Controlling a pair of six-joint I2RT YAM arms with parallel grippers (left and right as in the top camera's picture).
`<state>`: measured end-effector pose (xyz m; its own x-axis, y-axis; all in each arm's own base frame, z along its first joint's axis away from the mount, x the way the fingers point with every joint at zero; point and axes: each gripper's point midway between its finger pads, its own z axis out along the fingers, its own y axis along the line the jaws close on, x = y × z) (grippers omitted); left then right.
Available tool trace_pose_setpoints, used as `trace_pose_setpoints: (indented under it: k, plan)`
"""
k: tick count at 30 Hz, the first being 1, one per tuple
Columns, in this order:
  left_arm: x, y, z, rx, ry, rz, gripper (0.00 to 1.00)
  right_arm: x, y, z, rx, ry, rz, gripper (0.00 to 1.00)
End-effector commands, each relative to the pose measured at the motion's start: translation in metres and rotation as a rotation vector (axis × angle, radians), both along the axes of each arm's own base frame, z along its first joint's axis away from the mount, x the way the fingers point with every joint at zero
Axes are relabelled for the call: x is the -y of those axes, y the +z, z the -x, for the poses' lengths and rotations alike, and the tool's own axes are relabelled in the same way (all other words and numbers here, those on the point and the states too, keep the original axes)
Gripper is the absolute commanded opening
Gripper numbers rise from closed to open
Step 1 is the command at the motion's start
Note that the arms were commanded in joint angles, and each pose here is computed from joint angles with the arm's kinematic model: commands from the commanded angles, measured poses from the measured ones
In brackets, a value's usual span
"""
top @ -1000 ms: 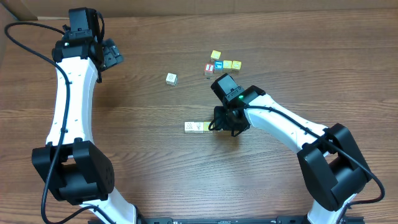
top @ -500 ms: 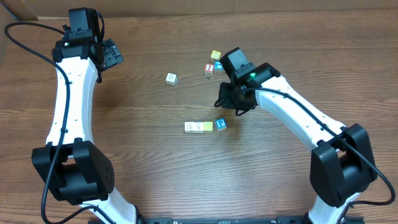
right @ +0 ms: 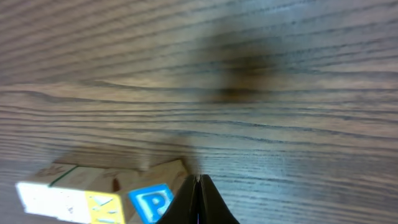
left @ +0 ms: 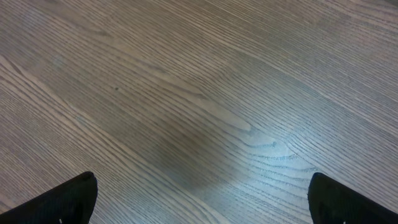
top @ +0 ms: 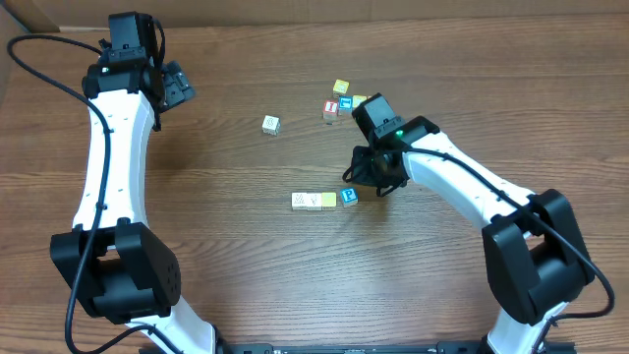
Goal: Flip 5 blocks
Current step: 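Lower the 'P' block beside the 'K' block and release it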
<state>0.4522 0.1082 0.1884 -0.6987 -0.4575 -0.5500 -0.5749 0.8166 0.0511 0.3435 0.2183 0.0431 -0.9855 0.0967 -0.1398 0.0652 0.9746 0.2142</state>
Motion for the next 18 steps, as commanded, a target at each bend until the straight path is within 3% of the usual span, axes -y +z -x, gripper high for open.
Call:
trace_pose_setpoints:
  k: [1,18]
  plan:
    - [-0.004,0.014,-0.001,0.039,0.029,-0.006,1.0,-0.004,-0.013,0.006,-0.026,0.013,-0.002,0.04]
    - [-0.004,0.014,-0.001,0.039,0.029,-0.006,1.0,-0.029,-0.014,0.03,-0.059,0.09,-0.015,0.04]
